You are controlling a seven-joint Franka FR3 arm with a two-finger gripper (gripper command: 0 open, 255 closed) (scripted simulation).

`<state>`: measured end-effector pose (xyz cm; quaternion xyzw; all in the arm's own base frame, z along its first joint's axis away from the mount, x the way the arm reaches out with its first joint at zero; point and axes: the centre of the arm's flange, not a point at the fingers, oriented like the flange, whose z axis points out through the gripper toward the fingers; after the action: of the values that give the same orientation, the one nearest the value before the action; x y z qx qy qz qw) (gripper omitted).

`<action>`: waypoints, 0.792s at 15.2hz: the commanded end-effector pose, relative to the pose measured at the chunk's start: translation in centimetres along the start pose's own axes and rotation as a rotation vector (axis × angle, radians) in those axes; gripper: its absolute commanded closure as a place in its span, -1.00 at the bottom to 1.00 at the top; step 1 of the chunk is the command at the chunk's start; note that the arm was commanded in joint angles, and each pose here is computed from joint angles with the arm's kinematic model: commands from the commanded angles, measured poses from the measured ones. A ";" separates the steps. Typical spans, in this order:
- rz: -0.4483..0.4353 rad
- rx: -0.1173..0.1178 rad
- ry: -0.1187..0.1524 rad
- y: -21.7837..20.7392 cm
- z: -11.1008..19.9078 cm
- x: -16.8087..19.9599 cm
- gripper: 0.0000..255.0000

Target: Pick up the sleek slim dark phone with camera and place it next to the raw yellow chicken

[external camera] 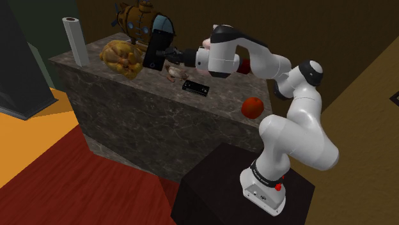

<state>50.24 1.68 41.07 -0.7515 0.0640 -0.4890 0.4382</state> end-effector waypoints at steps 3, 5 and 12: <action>0.000 0.000 0.000 1.6 0.2 -1.5 1.00; 0.000 0.000 0.000 2.3 0.4 -2.2 1.00; 0.000 0.000 0.000 5.0 0.9 -4.7 1.00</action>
<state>50.10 1.54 34.72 -0.7515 0.0639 -0.4890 0.4383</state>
